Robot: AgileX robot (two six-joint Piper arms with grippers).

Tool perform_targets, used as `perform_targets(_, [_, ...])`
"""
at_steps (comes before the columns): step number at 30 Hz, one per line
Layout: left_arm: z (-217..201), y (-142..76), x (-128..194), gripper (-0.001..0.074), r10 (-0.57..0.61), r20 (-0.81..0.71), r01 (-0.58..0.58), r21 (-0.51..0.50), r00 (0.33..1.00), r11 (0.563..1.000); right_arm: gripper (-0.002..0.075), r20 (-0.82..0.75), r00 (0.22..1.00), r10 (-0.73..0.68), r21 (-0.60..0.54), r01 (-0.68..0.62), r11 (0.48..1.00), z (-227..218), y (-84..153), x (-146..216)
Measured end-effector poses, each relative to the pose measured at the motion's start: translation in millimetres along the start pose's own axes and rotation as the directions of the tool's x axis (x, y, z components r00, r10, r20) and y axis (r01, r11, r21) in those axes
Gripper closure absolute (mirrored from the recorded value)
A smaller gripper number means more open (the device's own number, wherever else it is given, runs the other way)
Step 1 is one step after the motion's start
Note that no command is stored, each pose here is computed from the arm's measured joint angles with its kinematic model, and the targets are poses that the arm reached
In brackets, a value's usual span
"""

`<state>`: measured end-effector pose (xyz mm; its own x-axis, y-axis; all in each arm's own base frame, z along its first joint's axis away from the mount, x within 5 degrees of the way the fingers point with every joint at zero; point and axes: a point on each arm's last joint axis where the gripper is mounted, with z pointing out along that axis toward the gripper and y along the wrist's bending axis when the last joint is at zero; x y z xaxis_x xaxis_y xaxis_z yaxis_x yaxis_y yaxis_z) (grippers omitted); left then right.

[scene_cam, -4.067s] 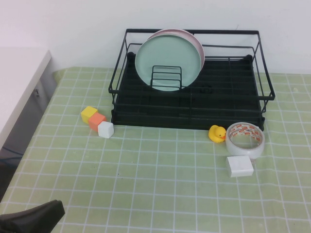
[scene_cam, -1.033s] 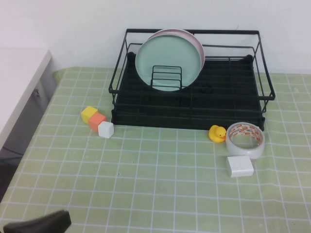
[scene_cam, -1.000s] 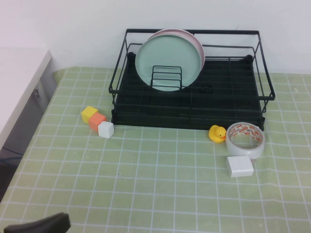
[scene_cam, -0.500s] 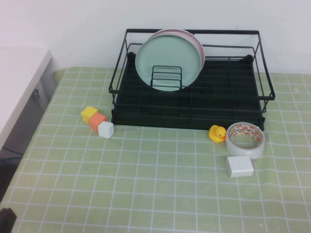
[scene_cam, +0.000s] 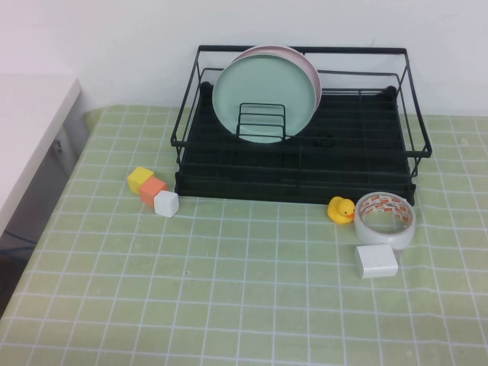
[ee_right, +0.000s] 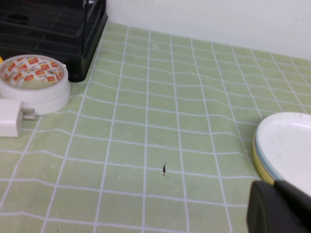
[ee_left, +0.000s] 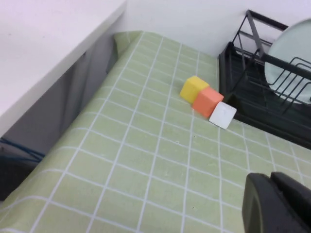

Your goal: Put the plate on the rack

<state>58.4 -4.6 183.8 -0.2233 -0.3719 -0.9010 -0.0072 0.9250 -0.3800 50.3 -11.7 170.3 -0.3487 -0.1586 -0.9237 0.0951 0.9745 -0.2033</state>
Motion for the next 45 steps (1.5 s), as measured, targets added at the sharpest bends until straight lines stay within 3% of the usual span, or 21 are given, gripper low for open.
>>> perform_targets(4, [-2, 0, 0, 0.0737, 0.006, 0.027, -0.006, 0.016, 1.0, 1.0, 0.072, 0.0, 1.0, 0.0, 0.0, 0.0, 1.0, 0, 0, 0])
perform_targets(10, [-4, -2, 7, 0.0737, 0.201, -0.036, -0.197, 0.082, 0.979, 0.977, 0.072, 0.0, 1.0, 0.001, 0.001, -0.001, 1.0, 0, 0, 0])
perform_targets(15, [-4, -3, 10, 0.0737, 0.271, -0.068, -0.262, 0.118, 0.96, 0.958, 0.072, 0.0, 1.0, 0.001, 0.001, -0.001, 1.0, 0, 0, 0])
perform_targets(45, [-4, -3, 11, 0.0737, 0.285, -0.071, -0.275, 0.123, 0.956, 0.953, 0.0721, 0.0, 1.0, 0.002, 0.001, -0.002, 1.0, 0, 0, 0])
